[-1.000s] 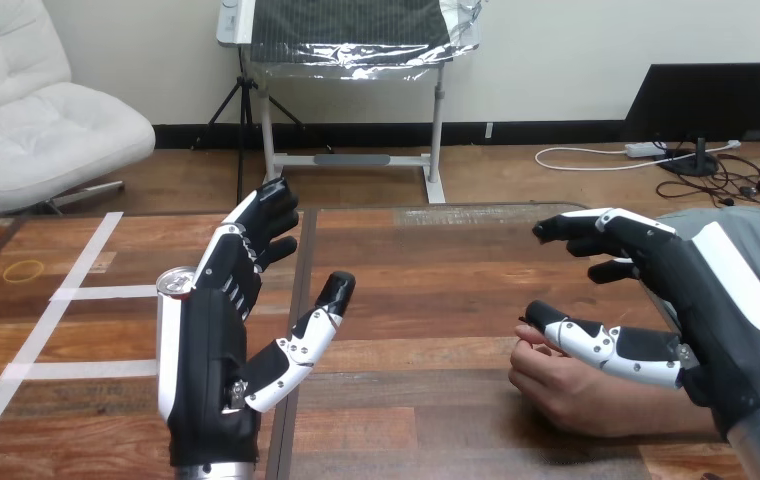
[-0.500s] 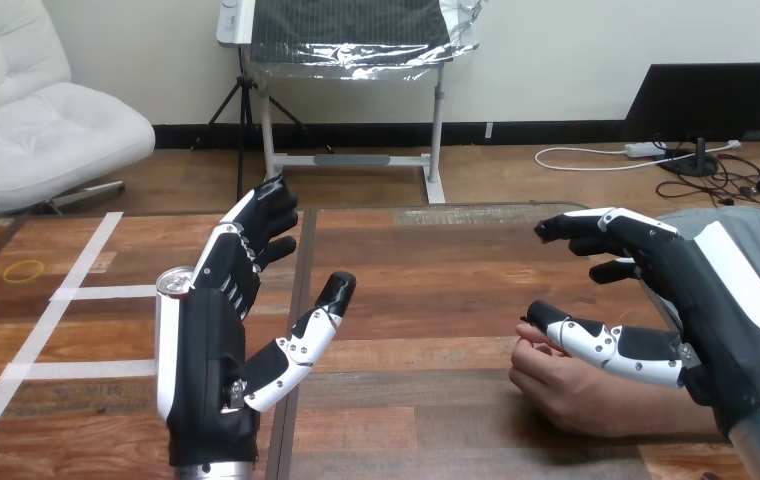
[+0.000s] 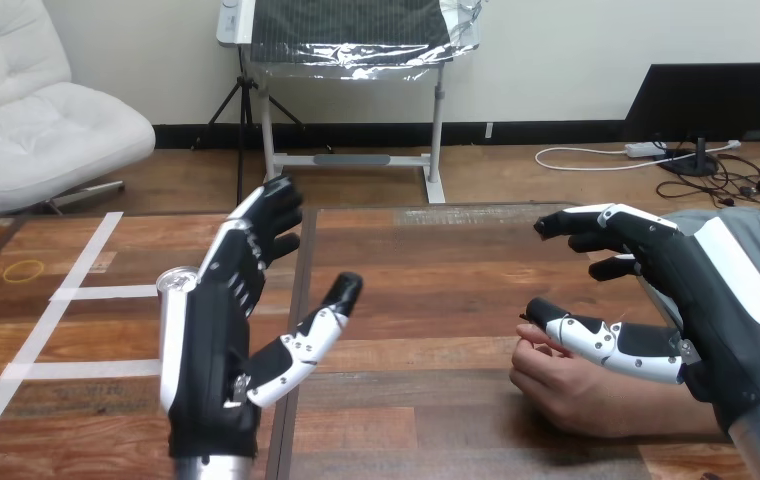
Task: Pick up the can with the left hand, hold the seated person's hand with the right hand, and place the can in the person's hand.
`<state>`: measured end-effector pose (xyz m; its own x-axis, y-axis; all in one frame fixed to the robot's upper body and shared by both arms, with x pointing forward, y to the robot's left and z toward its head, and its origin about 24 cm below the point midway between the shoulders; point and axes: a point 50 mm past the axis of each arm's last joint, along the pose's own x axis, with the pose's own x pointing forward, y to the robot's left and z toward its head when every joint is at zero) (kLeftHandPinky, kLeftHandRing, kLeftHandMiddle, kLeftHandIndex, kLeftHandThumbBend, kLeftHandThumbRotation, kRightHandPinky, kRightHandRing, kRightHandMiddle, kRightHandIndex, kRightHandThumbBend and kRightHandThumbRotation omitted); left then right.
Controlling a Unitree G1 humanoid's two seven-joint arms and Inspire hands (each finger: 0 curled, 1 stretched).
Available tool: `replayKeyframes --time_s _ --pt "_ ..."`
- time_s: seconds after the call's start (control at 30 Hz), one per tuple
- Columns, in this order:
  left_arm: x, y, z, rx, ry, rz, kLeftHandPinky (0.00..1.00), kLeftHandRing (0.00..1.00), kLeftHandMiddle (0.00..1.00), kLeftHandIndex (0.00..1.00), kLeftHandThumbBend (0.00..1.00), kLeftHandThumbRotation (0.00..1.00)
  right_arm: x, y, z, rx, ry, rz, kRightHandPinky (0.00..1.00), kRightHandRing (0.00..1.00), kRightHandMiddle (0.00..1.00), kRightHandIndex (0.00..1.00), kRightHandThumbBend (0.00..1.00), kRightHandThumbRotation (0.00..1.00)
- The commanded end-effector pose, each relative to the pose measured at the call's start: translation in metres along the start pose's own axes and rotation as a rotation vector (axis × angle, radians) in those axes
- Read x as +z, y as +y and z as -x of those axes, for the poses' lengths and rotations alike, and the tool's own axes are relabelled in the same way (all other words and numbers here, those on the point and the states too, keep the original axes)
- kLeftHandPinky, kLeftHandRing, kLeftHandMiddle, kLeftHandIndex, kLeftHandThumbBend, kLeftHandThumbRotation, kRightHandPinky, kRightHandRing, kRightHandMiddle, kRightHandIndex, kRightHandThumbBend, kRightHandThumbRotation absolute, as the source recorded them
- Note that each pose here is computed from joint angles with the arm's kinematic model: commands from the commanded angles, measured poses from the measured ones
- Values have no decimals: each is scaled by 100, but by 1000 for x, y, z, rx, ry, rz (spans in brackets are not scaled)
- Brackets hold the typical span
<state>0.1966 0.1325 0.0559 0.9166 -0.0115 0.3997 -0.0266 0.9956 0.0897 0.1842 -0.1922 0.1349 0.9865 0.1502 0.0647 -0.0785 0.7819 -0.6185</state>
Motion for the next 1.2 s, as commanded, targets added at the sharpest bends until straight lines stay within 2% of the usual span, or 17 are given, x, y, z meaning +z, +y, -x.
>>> replayKeyframes --time_s 0.0,0.37,0.53,0.73,0.97,1.17 --pt "27 23 -16 -30 -105 -149 80 82 83 81 66 0 11 -10 -8 -35 -80 54 69 78 79 71 61 0" --pt "49 50 -24 12 -116 -365 81 83 84 82 72 3 11 -10 -8 -37 -82 59 68 77 79 70 62 0" --pt "56 60 -27 29 -115 -439 82 84 86 83 73 8 11 -9 -9 -35 -81 53 68 77 79 70 61 0" --pt "60 73 -31 33 -120 -595 80 84 86 84 72 16 11 -9 -9 -33 -75 49 67 77 79 70 60 0" --pt "62 90 -39 -49 -17 -746 81 86 89 86 70 24 11 -9 -10 -27 -79 43 68 78 79 70 60 0" --pt "60 104 -51 -128 52 -817 83 88 90 87 71 25 10 -9 -11 -31 -80 34 68 79 80 71 59 0"
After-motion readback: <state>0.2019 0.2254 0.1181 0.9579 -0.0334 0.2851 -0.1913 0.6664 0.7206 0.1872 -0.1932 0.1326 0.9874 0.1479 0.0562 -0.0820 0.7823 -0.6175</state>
